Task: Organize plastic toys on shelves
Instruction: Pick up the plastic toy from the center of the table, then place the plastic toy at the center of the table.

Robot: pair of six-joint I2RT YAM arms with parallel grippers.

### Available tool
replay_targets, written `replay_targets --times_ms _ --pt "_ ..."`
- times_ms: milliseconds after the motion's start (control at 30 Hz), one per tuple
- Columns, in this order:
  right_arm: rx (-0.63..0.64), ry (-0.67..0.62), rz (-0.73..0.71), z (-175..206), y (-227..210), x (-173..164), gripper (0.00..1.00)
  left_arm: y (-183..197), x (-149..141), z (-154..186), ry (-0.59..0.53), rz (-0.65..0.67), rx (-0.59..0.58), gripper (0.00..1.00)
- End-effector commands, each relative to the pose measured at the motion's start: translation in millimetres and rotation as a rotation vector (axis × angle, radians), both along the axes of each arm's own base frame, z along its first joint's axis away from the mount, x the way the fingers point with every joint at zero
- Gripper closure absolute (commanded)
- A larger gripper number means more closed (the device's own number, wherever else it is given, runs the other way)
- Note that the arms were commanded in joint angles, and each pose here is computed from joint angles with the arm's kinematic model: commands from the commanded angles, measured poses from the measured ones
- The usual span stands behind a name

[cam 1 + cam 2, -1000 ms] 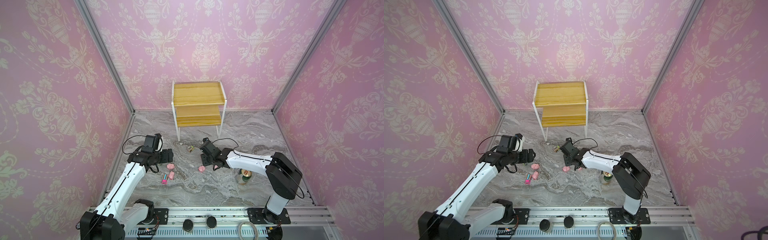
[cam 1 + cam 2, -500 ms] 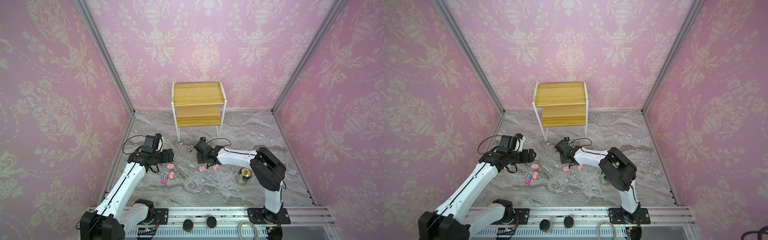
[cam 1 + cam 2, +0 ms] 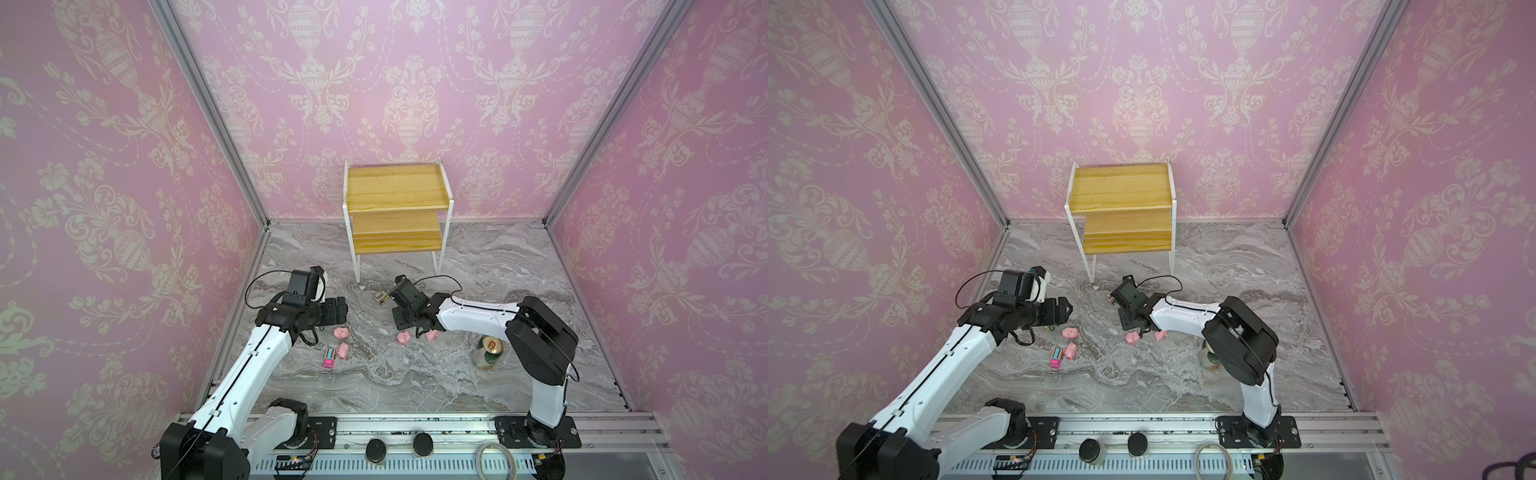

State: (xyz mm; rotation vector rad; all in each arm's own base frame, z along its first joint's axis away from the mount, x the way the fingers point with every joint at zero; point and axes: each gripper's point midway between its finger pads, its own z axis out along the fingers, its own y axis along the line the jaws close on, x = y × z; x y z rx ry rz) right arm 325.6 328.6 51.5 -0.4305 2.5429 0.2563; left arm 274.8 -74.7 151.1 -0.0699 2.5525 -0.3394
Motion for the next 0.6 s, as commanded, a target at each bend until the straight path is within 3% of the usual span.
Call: replay_targets --times_ms 0,267,567 --pt "0.057 -0.048 0.152 24.3 21.6 -13.4 0.87 -3.2 -3.7 -4.9 0.012 -0.030 0.005 0.10" --pt "0.067 -0.003 0.376 10.0 57.0 -54.5 0.83 -2.6 -2.9 -6.5 0.018 -0.028 0.010 0.10" --pt "0.042 0.027 0.449 -11.2 68.9 -66.9 0.72 -1.7 -3.3 -7.8 0.022 -0.026 0.016 0.10"
